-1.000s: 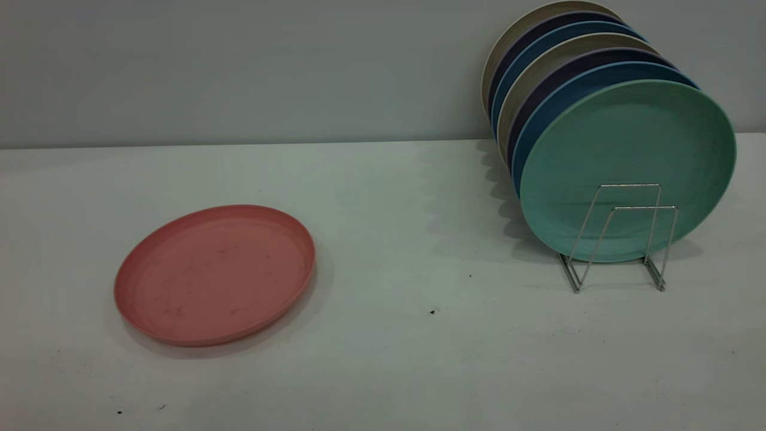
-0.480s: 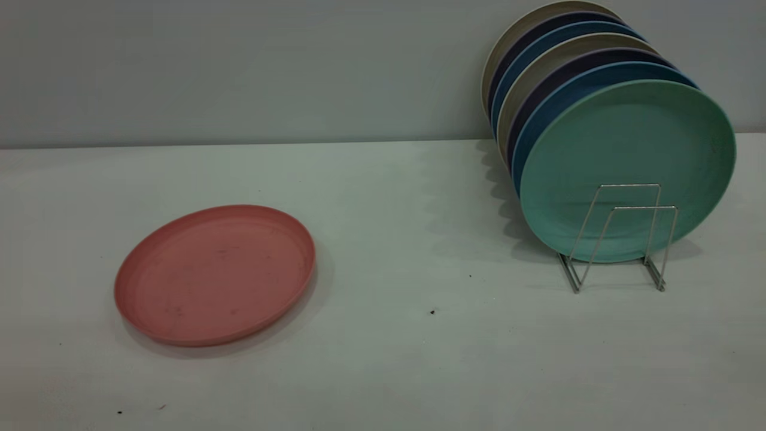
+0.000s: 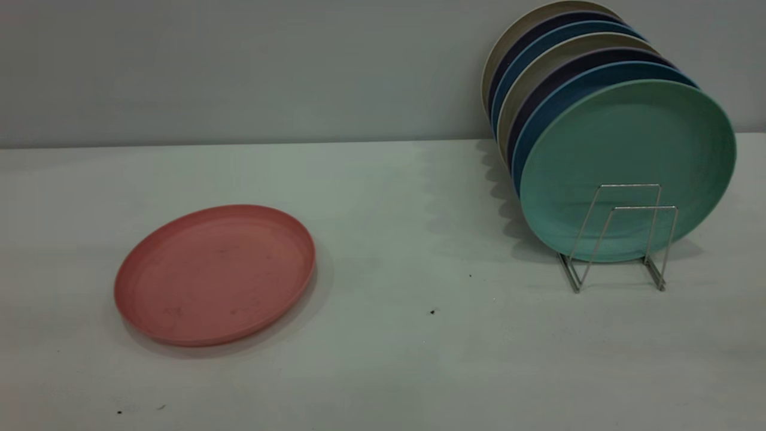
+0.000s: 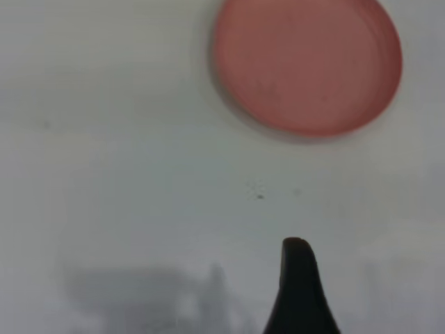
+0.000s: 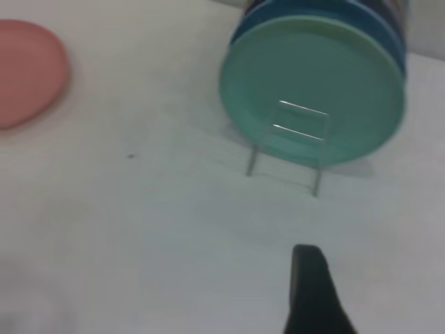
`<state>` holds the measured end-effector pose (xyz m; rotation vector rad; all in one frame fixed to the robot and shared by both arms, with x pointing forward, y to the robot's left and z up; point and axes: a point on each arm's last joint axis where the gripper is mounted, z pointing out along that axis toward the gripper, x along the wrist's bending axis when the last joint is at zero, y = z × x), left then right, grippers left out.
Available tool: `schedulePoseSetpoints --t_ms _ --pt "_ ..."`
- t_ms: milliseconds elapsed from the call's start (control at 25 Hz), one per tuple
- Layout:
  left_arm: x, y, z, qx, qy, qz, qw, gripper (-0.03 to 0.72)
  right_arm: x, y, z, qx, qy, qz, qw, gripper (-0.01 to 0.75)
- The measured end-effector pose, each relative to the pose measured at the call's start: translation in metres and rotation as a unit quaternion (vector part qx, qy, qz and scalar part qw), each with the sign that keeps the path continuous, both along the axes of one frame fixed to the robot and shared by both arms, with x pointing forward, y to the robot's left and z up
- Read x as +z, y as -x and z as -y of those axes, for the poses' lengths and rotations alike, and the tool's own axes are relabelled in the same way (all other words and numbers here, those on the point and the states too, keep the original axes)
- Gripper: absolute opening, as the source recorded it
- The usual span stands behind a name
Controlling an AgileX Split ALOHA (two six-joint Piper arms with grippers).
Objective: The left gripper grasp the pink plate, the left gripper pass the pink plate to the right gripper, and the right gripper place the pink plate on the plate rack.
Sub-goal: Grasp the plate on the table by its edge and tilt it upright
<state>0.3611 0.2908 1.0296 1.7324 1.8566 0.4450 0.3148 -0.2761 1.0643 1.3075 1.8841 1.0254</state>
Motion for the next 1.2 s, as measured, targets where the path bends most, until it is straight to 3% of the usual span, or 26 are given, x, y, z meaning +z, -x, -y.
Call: schedulePoseSetpoints --t_ms 480,720,920,1200 --pt "-0.081 -0.101 -0.002 0.014 0.016 -0.134 0.991 0.549 -0.007 -0.024 -0.003 0.007 0.005 -0.031 0.999 0.469" --pt "-0.117 -0.159 -0.022 0.030 0.089 -0.183 0.979 0.549 -0.006 -0.025 -0.003 0.007 0.002 -0.026 1.000 0.469" --pt "-0.140 -0.178 -0.041 0.046 0.168 -0.181 0.968 0.549 -0.006 -0.025 -0.003 0.007 0.002 -0.026 1.000 0.469" --pt "-0.160 -0.182 -0.052 0.068 0.175 -0.184 0.965 0.549 -0.006 -0.025 -0.003 0.007 0.003 -0.025 1.000 0.469"
